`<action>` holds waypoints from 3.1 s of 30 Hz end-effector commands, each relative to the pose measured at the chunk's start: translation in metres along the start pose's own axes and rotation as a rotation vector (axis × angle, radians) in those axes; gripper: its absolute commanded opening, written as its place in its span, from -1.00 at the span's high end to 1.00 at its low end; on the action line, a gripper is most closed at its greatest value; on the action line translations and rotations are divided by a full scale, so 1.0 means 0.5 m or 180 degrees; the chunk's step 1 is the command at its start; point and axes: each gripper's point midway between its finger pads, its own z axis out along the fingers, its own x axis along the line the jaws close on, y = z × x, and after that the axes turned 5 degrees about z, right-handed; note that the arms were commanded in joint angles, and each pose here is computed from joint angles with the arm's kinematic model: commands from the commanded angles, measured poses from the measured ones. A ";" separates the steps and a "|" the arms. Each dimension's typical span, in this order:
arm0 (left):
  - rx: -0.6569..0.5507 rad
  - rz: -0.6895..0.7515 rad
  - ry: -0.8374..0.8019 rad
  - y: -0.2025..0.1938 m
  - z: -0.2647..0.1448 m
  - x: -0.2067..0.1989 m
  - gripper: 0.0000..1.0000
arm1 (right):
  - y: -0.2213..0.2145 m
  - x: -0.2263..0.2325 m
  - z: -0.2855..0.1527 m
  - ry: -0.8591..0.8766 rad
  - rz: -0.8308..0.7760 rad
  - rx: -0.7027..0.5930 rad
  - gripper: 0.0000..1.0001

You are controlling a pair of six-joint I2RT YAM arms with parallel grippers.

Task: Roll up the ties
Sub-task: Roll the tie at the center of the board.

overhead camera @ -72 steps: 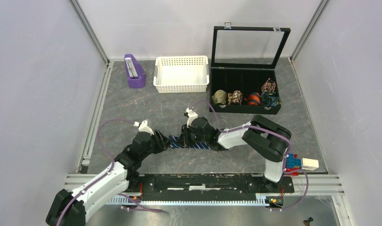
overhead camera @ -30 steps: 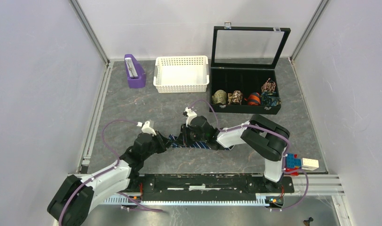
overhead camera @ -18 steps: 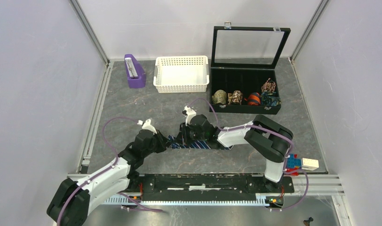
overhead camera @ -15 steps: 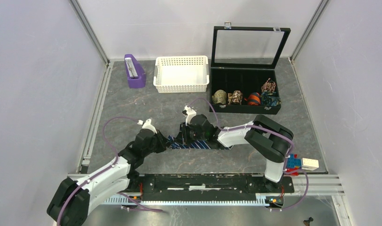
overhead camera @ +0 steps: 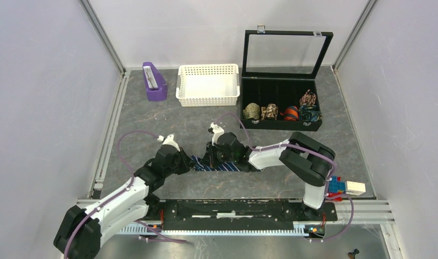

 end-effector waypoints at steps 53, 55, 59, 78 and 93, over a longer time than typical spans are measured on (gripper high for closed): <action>0.0338 0.0706 0.0646 0.031 -0.015 -0.044 0.69 | -0.006 0.063 0.040 0.0399 0.0015 -0.0046 0.80; 0.0355 0.0747 0.0697 0.028 -0.013 -0.046 0.69 | -0.007 0.059 0.037 0.0385 0.0023 -0.0047 0.80; 0.0410 0.0786 0.0764 0.016 -0.003 -0.048 0.69 | -0.007 0.051 0.029 0.0367 0.0032 -0.0052 0.79; 0.0451 0.0904 0.1010 -0.001 0.021 -0.055 0.62 | 0.009 0.014 -0.019 0.0156 0.0025 -0.0062 0.76; 0.0519 0.0986 0.1023 -0.005 0.034 -0.072 0.23 | 0.020 -0.055 -0.082 -0.0190 -0.0041 -0.0135 0.72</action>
